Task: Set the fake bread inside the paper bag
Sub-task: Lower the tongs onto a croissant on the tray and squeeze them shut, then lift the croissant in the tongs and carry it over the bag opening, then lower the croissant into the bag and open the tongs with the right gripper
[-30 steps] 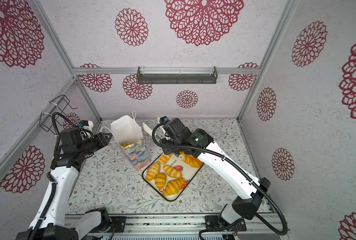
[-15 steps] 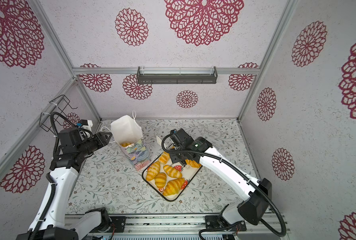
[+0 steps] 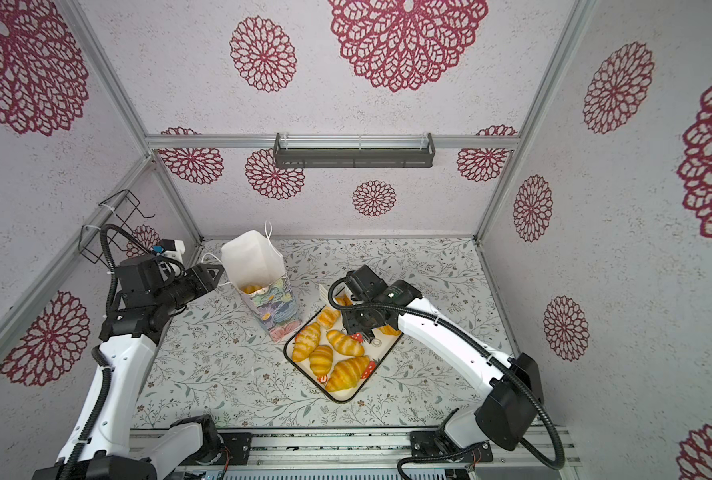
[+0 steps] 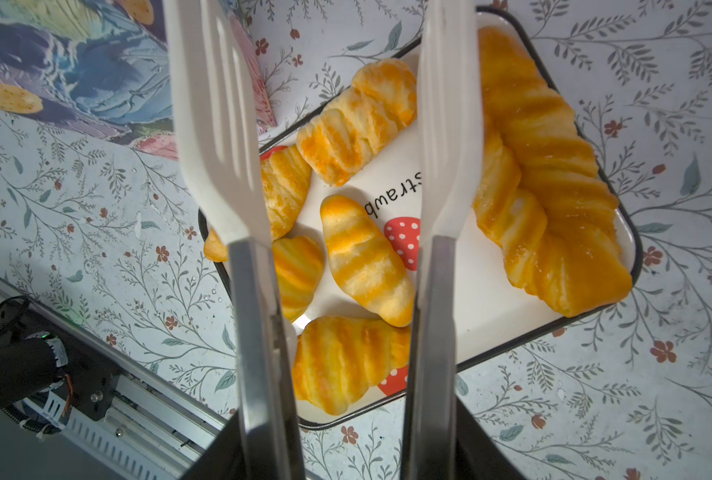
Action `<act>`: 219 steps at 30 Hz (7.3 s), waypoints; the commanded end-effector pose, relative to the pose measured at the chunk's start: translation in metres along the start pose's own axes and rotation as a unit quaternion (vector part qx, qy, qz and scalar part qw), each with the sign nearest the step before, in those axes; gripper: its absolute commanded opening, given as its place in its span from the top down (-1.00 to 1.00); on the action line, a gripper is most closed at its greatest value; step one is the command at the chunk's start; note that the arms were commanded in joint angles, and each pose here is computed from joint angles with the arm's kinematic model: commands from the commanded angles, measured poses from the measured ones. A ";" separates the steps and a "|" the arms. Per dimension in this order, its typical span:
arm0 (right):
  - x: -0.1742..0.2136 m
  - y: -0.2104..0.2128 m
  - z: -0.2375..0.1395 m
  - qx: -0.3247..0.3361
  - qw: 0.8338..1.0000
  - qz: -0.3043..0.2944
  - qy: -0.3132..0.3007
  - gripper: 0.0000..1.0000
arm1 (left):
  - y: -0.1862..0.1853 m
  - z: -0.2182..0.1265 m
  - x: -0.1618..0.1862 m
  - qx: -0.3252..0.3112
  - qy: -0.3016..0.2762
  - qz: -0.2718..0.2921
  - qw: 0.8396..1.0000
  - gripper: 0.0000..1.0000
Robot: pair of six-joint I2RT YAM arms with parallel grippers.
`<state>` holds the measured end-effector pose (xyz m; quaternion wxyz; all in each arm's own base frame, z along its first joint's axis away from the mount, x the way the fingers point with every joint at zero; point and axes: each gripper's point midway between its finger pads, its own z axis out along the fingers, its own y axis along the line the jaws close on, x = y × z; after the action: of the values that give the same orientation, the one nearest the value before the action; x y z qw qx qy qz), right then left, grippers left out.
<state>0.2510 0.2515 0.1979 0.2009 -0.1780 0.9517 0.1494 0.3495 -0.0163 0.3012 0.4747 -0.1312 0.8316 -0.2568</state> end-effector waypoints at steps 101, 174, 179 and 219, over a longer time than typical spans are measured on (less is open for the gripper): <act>0.068 -0.037 -0.010 0.130 0.983 -0.100 0.080 0.38 | -0.004 -0.001 -0.003 0.009 -0.007 0.004 1.000 0.19; -0.135 0.151 -0.148 -0.150 0.944 -0.166 -0.243 0.37 | -0.004 0.000 -0.003 0.007 -0.006 0.007 1.000 0.38; -0.140 0.163 -0.141 -0.163 0.942 -0.170 -0.240 0.37 | -0.004 -0.001 -0.004 0.006 -0.008 0.007 1.000 0.39; -0.144 0.172 -0.077 -0.146 0.957 -0.170 -0.183 0.30 | -0.006 -0.005 -0.006 0.008 -0.013 0.011 1.000 0.91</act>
<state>0.2828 0.4204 0.3330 0.3285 -0.3372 0.8417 0.2642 0.3496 -0.0161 0.3007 0.4742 -0.1318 0.8319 -0.2563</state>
